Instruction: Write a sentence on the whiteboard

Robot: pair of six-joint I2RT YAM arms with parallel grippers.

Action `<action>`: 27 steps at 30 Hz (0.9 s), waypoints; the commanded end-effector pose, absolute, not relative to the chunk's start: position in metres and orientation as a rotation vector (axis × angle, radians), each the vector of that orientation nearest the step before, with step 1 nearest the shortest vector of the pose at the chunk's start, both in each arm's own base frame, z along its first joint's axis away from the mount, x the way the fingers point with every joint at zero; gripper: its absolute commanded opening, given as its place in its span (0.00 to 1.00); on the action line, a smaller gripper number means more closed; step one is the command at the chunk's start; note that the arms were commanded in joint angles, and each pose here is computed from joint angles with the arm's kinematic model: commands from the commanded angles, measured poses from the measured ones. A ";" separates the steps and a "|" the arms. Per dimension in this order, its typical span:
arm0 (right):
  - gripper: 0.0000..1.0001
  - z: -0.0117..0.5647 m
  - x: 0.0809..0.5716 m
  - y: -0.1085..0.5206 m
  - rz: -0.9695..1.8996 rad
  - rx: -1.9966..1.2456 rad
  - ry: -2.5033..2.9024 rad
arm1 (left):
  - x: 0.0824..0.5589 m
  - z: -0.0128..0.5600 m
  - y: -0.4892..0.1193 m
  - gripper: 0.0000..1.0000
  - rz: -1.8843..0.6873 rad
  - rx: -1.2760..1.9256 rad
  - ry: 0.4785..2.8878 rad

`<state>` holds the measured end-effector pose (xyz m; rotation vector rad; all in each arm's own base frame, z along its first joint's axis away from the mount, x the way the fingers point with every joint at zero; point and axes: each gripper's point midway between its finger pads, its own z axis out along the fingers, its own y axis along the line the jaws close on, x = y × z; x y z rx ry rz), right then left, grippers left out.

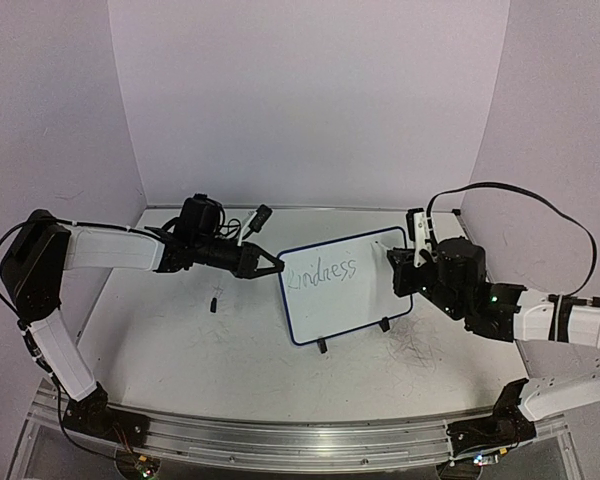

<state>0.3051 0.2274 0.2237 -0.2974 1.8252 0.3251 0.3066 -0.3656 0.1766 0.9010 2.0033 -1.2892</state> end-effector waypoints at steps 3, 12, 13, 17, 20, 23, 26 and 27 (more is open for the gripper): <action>0.00 0.237 0.308 0.236 0.394 -0.280 1.780 | 0.314 0.179 -0.360 0.00 -1.203 0.901 2.002; 0.00 0.230 0.315 0.251 0.422 -0.303 1.801 | 0.314 0.181 -0.360 0.00 -1.202 0.902 1.996; 0.00 0.227 0.316 0.251 0.415 -0.301 1.810 | 0.314 0.182 -0.360 0.00 -1.202 0.903 1.995; 0.00 0.224 0.318 0.245 0.389 -0.262 1.819 | 0.314 0.182 -0.361 0.00 -1.204 0.905 1.993; 0.00 0.222 0.321 0.242 0.374 -0.238 1.823 | 0.314 0.183 -0.361 0.00 -1.204 0.907 1.991; 0.00 0.221 0.323 0.245 0.378 -0.241 1.830 | 0.314 0.182 -0.361 0.00 -1.204 0.908 1.991; 0.00 0.221 0.324 0.248 0.381 -0.248 1.832 | 0.314 0.184 -0.361 0.00 -1.203 0.908 1.988; 0.00 0.220 0.325 0.249 0.379 -0.250 1.833 | 0.314 0.183 -0.361 0.00 -1.202 0.908 1.990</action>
